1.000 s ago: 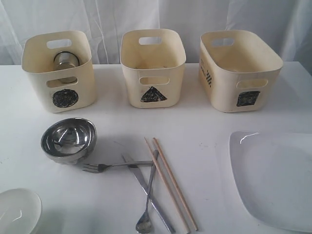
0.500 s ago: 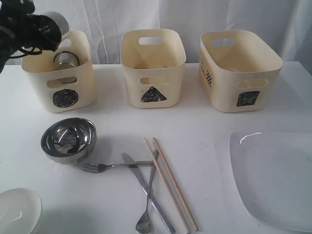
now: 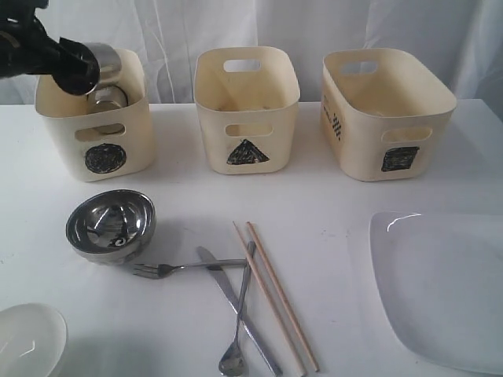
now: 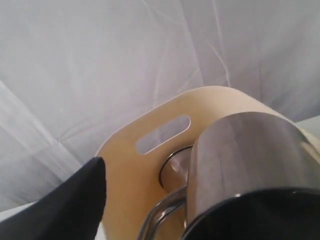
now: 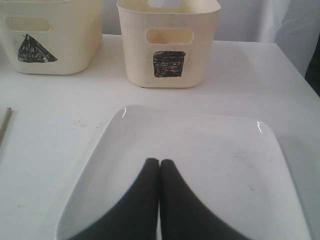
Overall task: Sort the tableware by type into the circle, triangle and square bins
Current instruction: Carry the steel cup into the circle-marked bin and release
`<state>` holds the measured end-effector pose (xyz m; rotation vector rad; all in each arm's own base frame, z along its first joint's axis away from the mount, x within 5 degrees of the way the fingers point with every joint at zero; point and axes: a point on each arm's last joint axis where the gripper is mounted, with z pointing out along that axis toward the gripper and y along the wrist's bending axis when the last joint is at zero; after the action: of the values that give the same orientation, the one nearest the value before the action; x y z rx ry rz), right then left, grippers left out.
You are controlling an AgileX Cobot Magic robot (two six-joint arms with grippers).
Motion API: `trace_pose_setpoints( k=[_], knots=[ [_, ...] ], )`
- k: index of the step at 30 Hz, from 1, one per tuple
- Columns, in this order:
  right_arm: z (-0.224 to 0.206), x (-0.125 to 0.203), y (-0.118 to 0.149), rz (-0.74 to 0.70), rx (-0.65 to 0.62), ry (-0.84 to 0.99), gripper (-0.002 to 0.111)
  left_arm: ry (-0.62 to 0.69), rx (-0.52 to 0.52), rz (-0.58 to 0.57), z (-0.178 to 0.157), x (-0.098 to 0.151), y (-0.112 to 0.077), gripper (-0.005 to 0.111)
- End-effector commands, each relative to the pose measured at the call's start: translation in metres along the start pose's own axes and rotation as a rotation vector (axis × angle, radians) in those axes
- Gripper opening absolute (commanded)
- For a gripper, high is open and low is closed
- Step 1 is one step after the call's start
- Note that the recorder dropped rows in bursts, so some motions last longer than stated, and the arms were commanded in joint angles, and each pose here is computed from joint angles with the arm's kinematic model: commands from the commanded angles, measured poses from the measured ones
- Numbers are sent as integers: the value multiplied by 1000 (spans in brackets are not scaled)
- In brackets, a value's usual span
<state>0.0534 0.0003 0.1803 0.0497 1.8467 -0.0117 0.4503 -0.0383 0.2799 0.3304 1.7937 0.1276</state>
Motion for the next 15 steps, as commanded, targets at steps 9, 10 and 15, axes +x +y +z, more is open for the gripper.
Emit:
trace_pose_setpoints(
  k=[9,10,15],
  knots=[
    [0,-2,-1,-5,7,-18,0,194,28,-16,-55,-34,12,55],
    [0,-2,-1,-5,7,-18,0,161,22,-16,-52,-35,12,51],
    [0,-2,-1,-5,7,-18,0,-54,-20,-47,-37,-43,13,11]
  ],
)
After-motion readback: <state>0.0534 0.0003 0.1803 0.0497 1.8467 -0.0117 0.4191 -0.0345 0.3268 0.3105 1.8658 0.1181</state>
